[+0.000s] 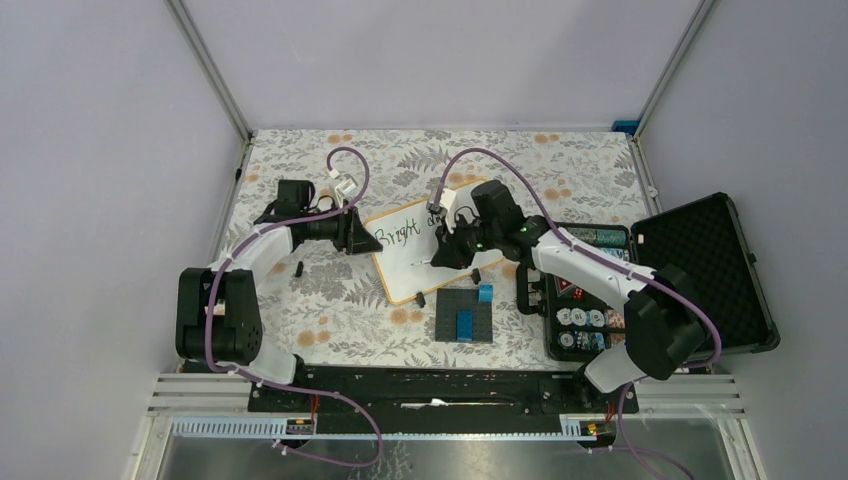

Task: Write a sentence on the whiteboard
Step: Hold the whiteboard on the whiteboard stand, then write a sentence on the whiteboard.

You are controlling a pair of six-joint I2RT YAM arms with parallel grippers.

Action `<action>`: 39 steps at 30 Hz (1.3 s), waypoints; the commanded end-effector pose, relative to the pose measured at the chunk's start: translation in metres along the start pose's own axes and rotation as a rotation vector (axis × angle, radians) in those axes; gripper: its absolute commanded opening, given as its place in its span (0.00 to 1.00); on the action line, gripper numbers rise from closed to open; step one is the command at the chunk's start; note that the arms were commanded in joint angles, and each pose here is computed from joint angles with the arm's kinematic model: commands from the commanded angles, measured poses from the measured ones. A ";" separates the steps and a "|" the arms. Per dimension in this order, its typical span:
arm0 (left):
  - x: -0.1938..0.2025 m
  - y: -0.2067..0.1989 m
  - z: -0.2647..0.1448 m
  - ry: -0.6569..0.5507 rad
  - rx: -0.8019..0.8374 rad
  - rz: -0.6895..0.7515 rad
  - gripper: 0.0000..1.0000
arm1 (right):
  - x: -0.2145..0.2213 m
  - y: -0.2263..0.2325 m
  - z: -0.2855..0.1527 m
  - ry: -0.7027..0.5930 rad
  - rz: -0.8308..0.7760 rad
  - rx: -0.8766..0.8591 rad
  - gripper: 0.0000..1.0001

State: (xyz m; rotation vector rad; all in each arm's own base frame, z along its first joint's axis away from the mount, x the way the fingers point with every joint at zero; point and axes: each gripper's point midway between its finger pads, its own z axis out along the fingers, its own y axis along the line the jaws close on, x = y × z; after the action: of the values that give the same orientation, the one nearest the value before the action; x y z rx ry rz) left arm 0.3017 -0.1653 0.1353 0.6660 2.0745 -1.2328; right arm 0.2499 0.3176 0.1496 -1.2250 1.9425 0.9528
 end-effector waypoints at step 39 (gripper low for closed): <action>-0.013 -0.002 0.006 0.005 0.009 0.066 0.00 | -0.007 -0.017 0.035 -0.041 -0.055 0.102 0.00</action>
State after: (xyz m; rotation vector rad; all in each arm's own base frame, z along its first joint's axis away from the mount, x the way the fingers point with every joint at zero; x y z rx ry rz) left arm 0.2938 -0.1746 0.1439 0.6631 2.0790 -1.3209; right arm 0.2577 0.3361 0.1220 -1.2140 1.9289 0.8798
